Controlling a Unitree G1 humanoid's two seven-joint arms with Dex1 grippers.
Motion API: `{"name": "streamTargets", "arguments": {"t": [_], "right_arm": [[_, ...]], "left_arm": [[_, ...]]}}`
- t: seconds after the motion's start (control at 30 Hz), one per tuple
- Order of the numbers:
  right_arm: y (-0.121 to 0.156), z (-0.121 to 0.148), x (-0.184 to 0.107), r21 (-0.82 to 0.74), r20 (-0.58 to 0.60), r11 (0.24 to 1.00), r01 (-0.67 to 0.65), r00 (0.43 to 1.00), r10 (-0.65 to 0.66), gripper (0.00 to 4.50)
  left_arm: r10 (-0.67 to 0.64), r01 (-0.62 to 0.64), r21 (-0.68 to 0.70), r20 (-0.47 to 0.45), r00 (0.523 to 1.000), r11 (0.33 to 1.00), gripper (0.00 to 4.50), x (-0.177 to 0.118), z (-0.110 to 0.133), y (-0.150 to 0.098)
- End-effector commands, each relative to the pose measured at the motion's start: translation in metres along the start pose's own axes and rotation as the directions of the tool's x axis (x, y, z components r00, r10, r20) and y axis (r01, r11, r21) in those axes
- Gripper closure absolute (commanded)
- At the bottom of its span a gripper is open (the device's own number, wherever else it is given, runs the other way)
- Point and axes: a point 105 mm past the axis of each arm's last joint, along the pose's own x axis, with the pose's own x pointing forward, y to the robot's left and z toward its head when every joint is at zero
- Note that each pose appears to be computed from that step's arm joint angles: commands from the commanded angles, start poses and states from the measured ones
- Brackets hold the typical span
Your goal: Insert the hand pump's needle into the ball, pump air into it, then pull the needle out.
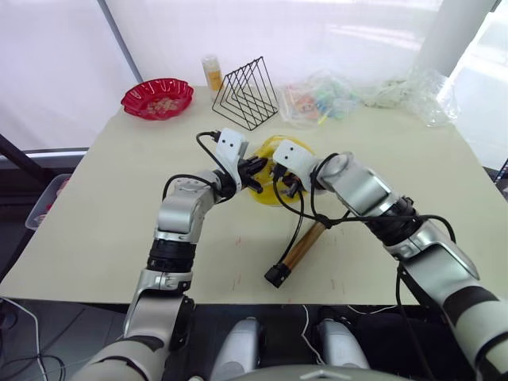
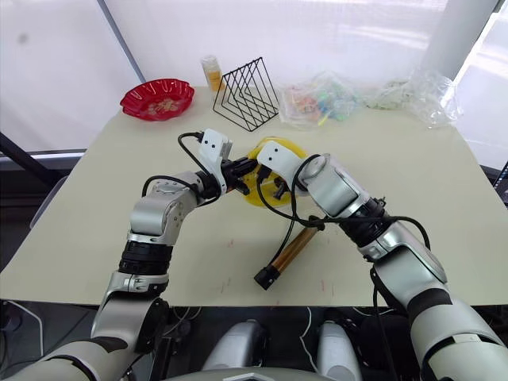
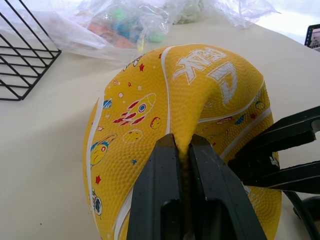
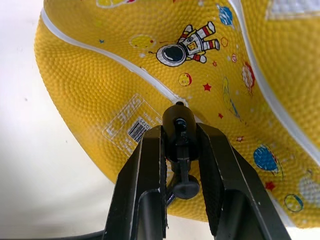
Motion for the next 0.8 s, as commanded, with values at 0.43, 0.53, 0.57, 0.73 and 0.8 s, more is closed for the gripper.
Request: {"name": "streamTargets", "arguments": {"t": [0.43, 0.53, 0.57, 0.73, 0.8], "right_arm": [[0.015, -0.011, 0.035, -0.029, -0.102, 0.996, -0.084, 0.991, 0.081, 4.15], [0.018, -0.014, 0.04, -0.023, -0.114, 0.996, -0.092, 0.989, 0.089, 4.15], [0.018, -0.014, 0.042, -0.02, -0.116, 0.995, -0.093, 0.989, 0.09, 4.15], [0.021, -0.017, 0.051, -0.011, -0.13, 0.995, -0.102, 0.986, 0.1, 4.15], [0.022, -0.02, 0.056, -0.006, -0.143, 0.995, -0.099, 0.985, 0.097, 4.15]], "left_arm": [[-0.079, 0.071, -0.082, -0.107, 0.991, 0.994, 4.5, 0.007, -0.033, -0.02], [-0.079, 0.07, -0.084, -0.109, 0.991, 0.994, 4.5, 0.007, -0.033, -0.02], [-0.079, 0.07, -0.085, -0.109, 0.991, 0.994, 4.5, 0.007, -0.034, -0.02], [-0.08, 0.071, -0.088, -0.108, 0.991, 0.994, 4.5, 0.008, -0.033, -0.021], [-0.081, 0.071, -0.091, -0.108, 0.991, 0.993, 4.5, 0.008, -0.034, -0.021]]}}
